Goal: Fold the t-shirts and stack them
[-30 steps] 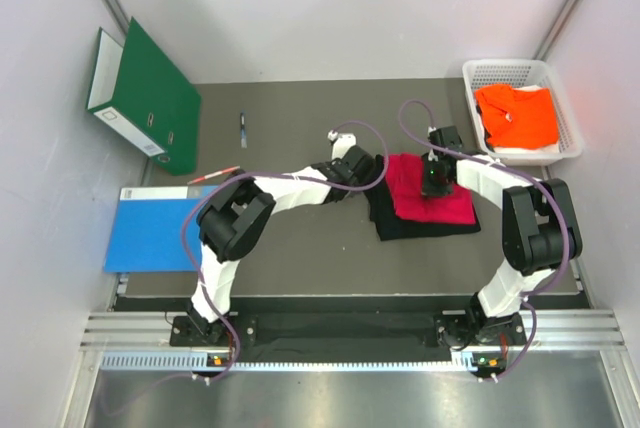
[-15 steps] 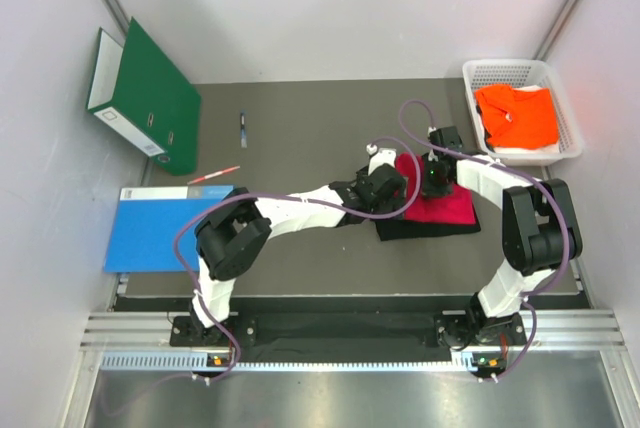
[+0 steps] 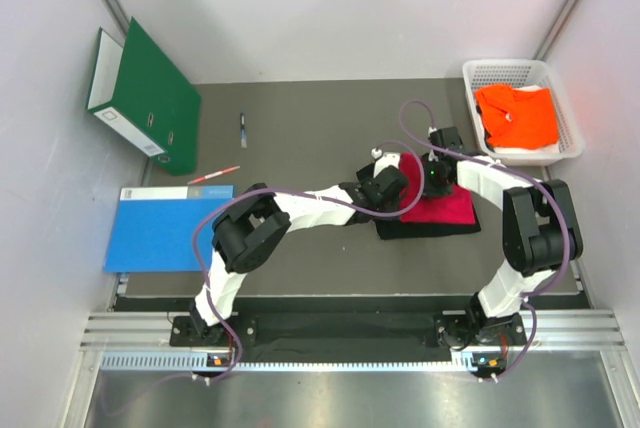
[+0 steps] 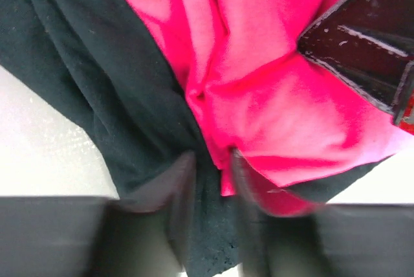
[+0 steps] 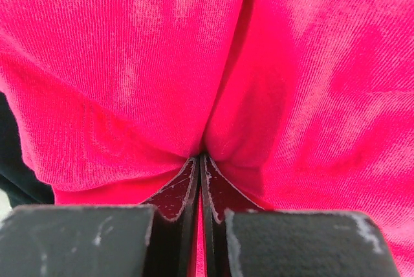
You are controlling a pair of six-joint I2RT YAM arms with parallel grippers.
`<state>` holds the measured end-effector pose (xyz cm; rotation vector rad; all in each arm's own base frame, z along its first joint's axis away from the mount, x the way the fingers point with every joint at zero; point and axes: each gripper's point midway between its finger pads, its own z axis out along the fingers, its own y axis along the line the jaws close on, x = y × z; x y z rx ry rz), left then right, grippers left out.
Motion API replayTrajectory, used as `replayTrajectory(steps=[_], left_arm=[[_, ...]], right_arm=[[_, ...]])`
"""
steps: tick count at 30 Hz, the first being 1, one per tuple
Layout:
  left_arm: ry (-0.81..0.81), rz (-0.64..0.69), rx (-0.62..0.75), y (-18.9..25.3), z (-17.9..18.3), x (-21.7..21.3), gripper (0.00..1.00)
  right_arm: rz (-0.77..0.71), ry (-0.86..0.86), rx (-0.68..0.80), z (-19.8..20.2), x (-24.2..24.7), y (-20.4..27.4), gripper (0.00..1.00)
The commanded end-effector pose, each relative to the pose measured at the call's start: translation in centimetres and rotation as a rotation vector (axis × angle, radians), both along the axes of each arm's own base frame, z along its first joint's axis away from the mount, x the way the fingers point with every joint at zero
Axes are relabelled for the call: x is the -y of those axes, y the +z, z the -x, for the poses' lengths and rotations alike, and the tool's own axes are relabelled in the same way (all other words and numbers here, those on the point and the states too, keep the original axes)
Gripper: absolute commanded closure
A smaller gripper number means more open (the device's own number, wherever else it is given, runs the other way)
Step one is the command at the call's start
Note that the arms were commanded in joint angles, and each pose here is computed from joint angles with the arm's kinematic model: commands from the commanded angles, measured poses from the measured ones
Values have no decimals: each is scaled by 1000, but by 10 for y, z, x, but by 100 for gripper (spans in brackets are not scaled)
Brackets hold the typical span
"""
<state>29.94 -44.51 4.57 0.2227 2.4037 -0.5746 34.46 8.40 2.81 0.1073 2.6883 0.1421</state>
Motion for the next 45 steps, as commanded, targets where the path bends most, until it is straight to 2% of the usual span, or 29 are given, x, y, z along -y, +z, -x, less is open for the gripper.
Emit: replayTrajectory(steps=[1, 3, 6, 8, 9, 13, 16, 18, 26, 30, 36, 41, 43, 45], left_arm=[[5, 100, 56, 31, -13, 21, 80], [6, 93, 59, 33, -14, 21, 100], [7, 88, 76, 42, -15, 18, 100], [15, 67, 81, 44, -15, 13, 86], [20, 69, 87, 50, -15, 10, 72], [42, 28, 102, 60, -13, -5, 51], [40, 58, 128, 77, -11, -9, 42], [38, 84, 146, 87, -11, -10, 42], [9, 99, 137, 79, -16, 9, 59], [11, 68, 112, 60, -21, 16, 59], [27, 35, 95, 34, -25, 16, 54], [39, 4, 85, 18, -29, 16, 56], [42, 4, 88, 15, -32, 17, 73], [55, 3, 90, 13, -35, 15, 99]], right_arm=[[110, -33, -110, 24, 31, -41, 100], [107, -30, -108, 24, 30, -40, 99], [104, -33, -105, 24, 30, -39, 99], [106, -34, -102, 23, 31, -38, 99], [105, -33, -100, 23, 31, -38, 99], [103, -36, -102, 24, 31, -39, 98], [97, -33, -103, 24, 30, -39, 99], [96, -33, -102, 23, 29, -40, 98], [103, -36, -110, 25, 31, -42, 98], [100, -41, -106, 24, 31, -40, 98], [98, -40, -100, 23, 31, -37, 98], [97, -44, -97, 23, 32, -35, 98], [97, -41, -94, 23, 32, -34, 98], [97, -42, -93, 23, 32, -34, 98]])
